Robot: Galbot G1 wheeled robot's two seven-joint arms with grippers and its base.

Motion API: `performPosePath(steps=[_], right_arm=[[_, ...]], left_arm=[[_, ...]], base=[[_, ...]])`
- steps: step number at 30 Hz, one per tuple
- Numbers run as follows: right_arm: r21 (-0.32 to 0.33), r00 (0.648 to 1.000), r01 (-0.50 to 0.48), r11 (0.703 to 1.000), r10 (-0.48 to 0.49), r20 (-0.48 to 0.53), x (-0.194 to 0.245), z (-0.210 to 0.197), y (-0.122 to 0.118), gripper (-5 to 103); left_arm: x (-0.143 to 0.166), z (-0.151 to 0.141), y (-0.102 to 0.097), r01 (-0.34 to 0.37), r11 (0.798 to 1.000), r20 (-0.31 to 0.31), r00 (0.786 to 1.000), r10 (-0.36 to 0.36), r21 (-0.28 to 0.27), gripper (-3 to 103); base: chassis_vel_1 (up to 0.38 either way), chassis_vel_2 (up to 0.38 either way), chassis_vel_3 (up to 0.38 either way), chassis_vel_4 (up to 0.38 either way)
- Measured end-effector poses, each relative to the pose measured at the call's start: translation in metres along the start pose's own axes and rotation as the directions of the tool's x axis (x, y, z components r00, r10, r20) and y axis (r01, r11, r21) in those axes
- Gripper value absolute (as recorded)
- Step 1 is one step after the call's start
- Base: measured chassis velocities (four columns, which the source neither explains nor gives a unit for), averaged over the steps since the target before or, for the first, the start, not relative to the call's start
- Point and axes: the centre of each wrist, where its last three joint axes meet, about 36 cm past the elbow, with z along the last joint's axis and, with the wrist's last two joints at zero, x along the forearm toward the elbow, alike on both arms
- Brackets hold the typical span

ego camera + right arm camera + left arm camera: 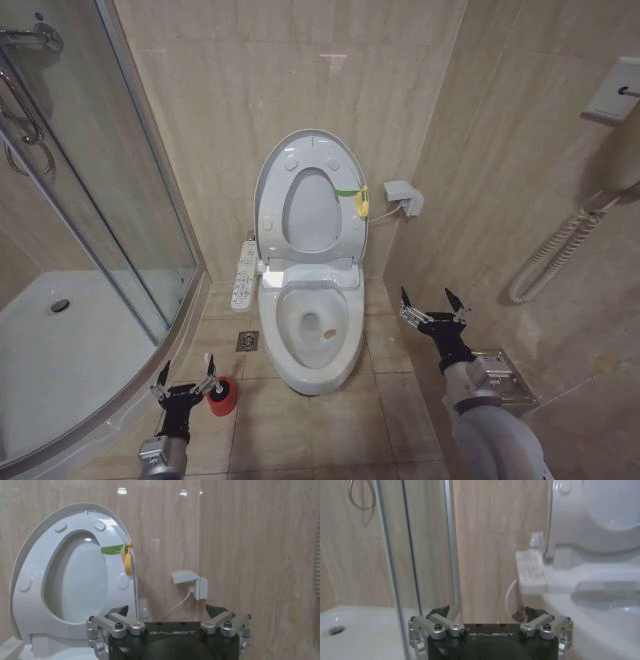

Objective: Open the toilet lid, clean the toilet bowl with a toilet brush, close the toilet lid, and flush.

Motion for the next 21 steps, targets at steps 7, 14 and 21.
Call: performPosePath(steps=[7,14,21], right_arm=[[0.0,1.0,0.0,1.0,0.0,0.0,0.0,0.0,0.0,100],[0.0,1.0,0.0,1.0,0.0,0.0,0.0,0.0,0.0,100],[0.0,1.0,0.0,1.0,0.0,0.0,0.0,0.0,0.0,100]], left_arm=[[-0.013,0.03,0.008,-0.001,1.0,-0.031,1.0,0.001,-0.011,99],[-0.021,0.033,0.003,-0.016,1.0,-0.02,1.0,0.016,-0.002,97],[-0.026,0.03,0.005,-0.021,1.0,-0.008,1.0,0.021,-0.009,97]], base=[[0.0,0.0,0.0,0.0],[0.0,0.0,0.0,0.0],[0.0,0.0,0.0,0.0]])
